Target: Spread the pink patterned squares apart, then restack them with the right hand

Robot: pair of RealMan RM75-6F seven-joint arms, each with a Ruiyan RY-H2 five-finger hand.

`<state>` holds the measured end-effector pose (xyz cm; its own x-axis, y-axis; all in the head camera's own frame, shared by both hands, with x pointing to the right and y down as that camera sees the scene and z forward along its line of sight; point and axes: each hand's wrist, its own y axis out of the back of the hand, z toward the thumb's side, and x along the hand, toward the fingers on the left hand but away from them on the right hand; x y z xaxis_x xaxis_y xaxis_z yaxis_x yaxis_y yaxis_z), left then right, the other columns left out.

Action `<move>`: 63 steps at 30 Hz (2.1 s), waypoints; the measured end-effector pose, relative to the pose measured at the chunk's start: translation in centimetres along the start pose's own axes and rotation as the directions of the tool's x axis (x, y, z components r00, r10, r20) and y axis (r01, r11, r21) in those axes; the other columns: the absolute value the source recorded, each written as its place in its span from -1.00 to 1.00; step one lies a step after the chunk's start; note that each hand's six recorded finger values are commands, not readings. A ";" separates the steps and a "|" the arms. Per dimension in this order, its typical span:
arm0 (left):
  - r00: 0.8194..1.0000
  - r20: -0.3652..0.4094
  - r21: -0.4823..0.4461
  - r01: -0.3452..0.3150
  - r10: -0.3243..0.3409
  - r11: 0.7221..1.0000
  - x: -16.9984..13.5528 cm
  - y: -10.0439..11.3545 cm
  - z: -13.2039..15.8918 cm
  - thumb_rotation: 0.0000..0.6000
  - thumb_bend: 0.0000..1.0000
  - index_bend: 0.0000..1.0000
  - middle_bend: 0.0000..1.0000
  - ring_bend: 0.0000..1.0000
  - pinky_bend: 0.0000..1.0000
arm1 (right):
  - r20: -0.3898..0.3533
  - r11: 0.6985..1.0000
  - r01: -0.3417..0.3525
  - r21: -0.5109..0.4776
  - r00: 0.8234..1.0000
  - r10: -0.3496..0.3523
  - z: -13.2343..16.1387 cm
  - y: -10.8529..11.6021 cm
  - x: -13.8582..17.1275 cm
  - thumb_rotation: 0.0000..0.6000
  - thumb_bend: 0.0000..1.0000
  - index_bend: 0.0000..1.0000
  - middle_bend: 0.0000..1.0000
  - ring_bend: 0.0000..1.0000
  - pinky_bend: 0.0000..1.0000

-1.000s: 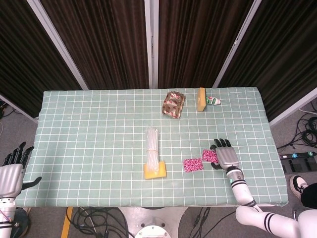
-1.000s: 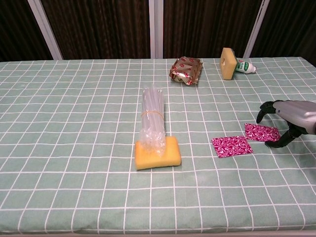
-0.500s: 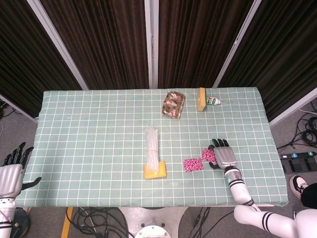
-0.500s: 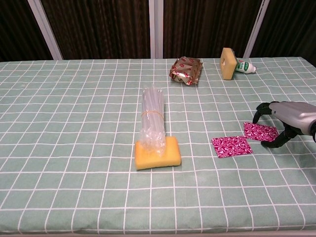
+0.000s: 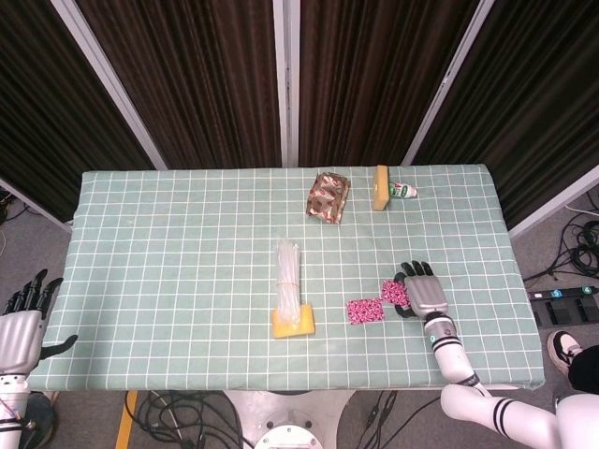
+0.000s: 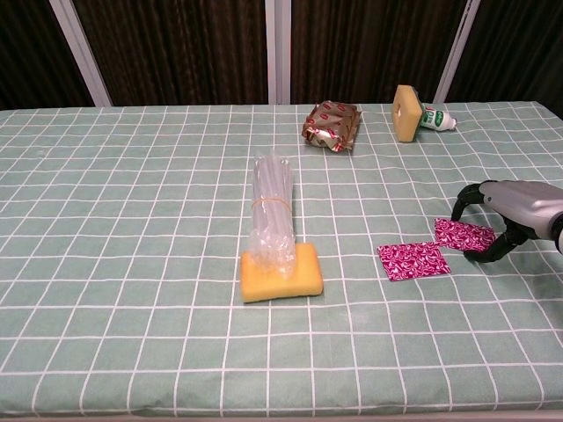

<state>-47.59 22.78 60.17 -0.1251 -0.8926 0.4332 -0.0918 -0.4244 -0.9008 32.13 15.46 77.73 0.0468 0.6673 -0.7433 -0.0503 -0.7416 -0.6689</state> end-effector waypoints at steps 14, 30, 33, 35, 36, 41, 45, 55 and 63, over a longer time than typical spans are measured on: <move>1.000 0.002 0.002 -0.008 0.008 1.000 -0.1 0.3 0.1 1.00 -0.83 -0.65 -0.80 -0.79 -0.66 | -0.119 0.997 0.074 -0.013 0.990 -0.075 1.8 4.3 1.3 0.73 -0.62 -0.22 -0.81 -1.00 -1.00; 1.000 -0.007 0.009 0.000 0.000 1.000 -0.4 0.3 0.1 1.00 -0.83 -0.65 -0.80 -0.79 -0.66 | -0.357 0.992 -0.023 0.124 0.932 0.067 6.3 2.5 1.8 0.72 -0.62 -0.26 -0.81 -1.00 -1.00; 1.000 -0.008 0.009 -0.001 0.001 1.000 -0.3 0.3 0.1 1.00 -0.83 -0.65 -0.80 -0.79 -0.66 | -0.367 0.992 -0.025 0.124 0.927 0.070 6.7 2.2 1.6 0.69 -0.61 -0.27 -0.81 -1.00 -1.00; 1.000 -0.008 0.010 0.000 0.000 1.000 -0.3 0.3 0.1 1.00 -0.83 -0.65 -0.80 -0.79 -0.66 | -0.373 0.992 -0.026 0.125 0.925 0.071 6.9 2.0 1.5 0.70 -0.62 -0.28 -0.81 -1.00 -1.00; 1.000 -0.008 0.010 0.000 0.000 1.000 -0.3 0.3 0.1 1.00 -0.83 -0.65 -0.80 -0.79 -0.66 | -0.374 0.992 -0.026 0.125 0.925 0.072 6.9 2.0 1.5 0.71 -0.62 -0.29 -0.81 -1.00 -1.00; 1.000 -0.008 0.010 0.003 -0.003 1.000 -0.3 0.2 0.1 1.00 -0.83 -0.65 -0.80 -0.79 -0.66 | -0.377 0.992 -0.025 0.120 0.924 0.069 7.3 1.8 1.3 0.70 -0.62 -0.30 -0.81 -1.00 -1.00; 1.000 -0.010 0.008 0.001 -0.001 1.000 -0.3 0.2 0.0 1.00 -0.83 -0.65 -0.80 -0.79 -0.66 | -0.376 0.993 -0.024 0.119 0.924 0.068 7.5 1.7 1.2 0.69 -0.62 -0.30 -0.81 -1.00 -1.00; 1.000 -0.009 0.006 0.004 -0.004 1.000 -0.3 0.1 0.0 1.00 -0.83 -0.65 -0.80 -0.79 -0.66 | -0.364 0.992 -0.027 0.126 0.928 0.072 7.0 1.4 1.3 0.70 -0.62 -0.33 -0.81 -1.00 -1.00; 1.000 -0.009 0.003 0.004 -0.004 1.000 -0.3 0.1 -0.1 1.00 -0.83 -0.65 -0.80 -0.79 -0.66 | -0.362 0.992 -0.028 0.125 0.930 0.072 7.0 1.3 1.3 0.66 -0.62 -0.37 -0.81 -1.00 -1.00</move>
<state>-47.62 22.98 59.95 -0.1337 -0.8895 0.4369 -0.0890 -0.4283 -0.8993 25.17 15.89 75.87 0.4006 0.5424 -0.7385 -0.1758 -0.7455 -0.6429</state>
